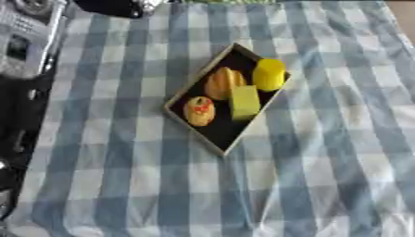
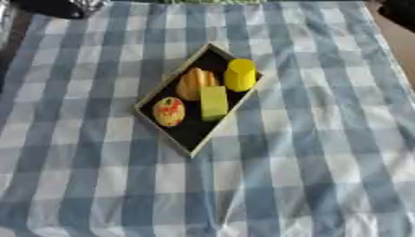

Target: Pick up objects on the table and place them in the box.

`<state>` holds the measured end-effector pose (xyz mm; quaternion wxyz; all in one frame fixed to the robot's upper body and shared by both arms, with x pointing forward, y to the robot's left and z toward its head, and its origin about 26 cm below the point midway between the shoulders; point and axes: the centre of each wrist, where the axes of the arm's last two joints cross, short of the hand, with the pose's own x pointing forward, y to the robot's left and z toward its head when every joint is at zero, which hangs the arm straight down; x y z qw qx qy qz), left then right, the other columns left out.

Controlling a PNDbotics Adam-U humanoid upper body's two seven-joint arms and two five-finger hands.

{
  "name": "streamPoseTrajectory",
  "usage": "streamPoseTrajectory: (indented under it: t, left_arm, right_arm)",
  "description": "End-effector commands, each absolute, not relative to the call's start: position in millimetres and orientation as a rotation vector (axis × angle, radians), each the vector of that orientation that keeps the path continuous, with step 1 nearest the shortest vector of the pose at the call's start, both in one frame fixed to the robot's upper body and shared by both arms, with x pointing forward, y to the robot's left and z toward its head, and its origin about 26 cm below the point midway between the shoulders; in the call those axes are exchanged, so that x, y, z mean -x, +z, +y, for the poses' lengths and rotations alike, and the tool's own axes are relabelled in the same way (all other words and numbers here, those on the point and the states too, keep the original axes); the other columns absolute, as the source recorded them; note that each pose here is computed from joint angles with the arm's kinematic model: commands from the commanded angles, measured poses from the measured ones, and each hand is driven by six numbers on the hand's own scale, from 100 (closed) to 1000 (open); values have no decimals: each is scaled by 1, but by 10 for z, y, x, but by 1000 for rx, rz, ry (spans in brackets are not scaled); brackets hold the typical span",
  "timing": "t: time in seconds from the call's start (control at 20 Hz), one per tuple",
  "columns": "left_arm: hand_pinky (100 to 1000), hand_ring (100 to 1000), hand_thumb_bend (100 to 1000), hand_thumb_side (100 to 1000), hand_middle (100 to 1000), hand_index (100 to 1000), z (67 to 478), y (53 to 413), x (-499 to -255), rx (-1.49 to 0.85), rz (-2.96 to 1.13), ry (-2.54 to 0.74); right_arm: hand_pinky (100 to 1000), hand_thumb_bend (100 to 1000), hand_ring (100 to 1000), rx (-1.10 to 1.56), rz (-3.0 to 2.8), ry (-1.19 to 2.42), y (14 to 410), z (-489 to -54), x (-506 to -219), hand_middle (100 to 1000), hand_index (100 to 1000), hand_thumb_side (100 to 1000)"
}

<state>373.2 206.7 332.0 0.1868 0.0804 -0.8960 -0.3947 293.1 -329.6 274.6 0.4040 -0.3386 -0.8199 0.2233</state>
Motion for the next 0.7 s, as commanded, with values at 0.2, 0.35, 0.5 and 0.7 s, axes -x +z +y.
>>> streamPoseTrajectory:
  t: [0.2, 0.35, 0.5, 0.7]
  left_arm:
    - [819, 759, 100, 501, 692, 830, 2782, 3313, -3377, -427, -2589, -696]
    - [815, 755, 100, 527, 687, 827, 3072, 3110, -3250, -508, -2554, -552]
    - [811, 749, 100, 573, 681, 823, 3283, 2900, -3136, -566, -2519, -415]
    - [807, 745, 100, 627, 675, 820, 3473, 2630, -3017, -614, -2466, -261]
  right_arm:
    - [886, 100, 991, 929, -2105, 526, 2828, -3397, -2855, 649, 785, 474]
    - [886, 100, 990, 944, -2124, 492, 2799, -3435, -2840, 649, 787, 470]
    - [888, 100, 989, 948, -2145, 466, 2766, -3457, -2832, 652, 790, 477]
    - [887, 100, 987, 946, -2172, 441, 2727, -3473, -2825, 653, 793, 470]
